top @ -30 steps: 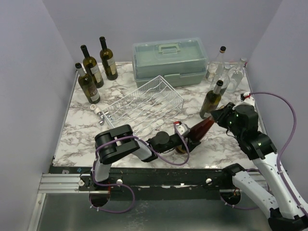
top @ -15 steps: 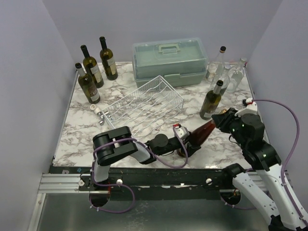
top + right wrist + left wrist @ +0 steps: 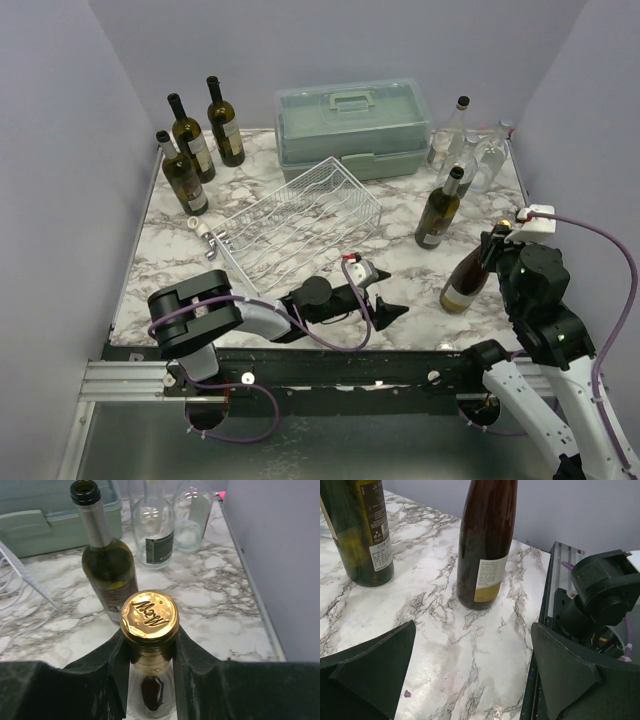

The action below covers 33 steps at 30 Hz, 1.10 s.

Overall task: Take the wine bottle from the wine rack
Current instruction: Place the wine bottle at the center of the board.

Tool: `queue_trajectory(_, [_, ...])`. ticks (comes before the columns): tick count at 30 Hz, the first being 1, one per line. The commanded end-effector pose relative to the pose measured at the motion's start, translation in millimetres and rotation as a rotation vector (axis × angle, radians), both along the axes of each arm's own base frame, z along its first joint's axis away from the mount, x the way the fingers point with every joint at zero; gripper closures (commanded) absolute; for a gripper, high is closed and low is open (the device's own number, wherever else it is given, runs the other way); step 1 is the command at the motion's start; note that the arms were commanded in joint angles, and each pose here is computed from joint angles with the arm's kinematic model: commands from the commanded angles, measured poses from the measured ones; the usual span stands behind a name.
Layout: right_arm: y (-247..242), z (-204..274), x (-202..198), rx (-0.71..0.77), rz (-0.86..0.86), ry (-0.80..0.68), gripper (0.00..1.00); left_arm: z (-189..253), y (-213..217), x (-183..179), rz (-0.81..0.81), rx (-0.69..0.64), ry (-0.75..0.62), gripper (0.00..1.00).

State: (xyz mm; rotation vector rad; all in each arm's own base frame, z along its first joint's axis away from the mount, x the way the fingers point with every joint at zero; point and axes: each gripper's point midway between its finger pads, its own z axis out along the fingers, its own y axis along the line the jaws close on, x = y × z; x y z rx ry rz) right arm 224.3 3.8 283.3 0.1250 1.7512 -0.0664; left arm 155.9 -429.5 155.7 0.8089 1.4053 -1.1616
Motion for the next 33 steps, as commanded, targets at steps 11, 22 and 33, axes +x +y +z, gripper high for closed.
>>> queue_trajectory(11, [-17.5, 114.1, 29.7, -0.053, -0.128, -0.421, 1.0, 15.4, 33.1, -22.1, -0.034, 0.145, 0.11, 0.01])
queue_trajectory(22, [-17.2, 122.4, 56.5, -0.062, -0.188, -0.475, 1.0, 36.6, 67.9, -28.2, 0.009, 0.133, 0.088, 0.01])
queue_trajectory(33, [-33.5, 96.0, 73.9, -0.033, -0.255, -0.403, 1.0, 51.3, 100.5, -34.1, 0.052, 0.106, 0.081, 0.01])
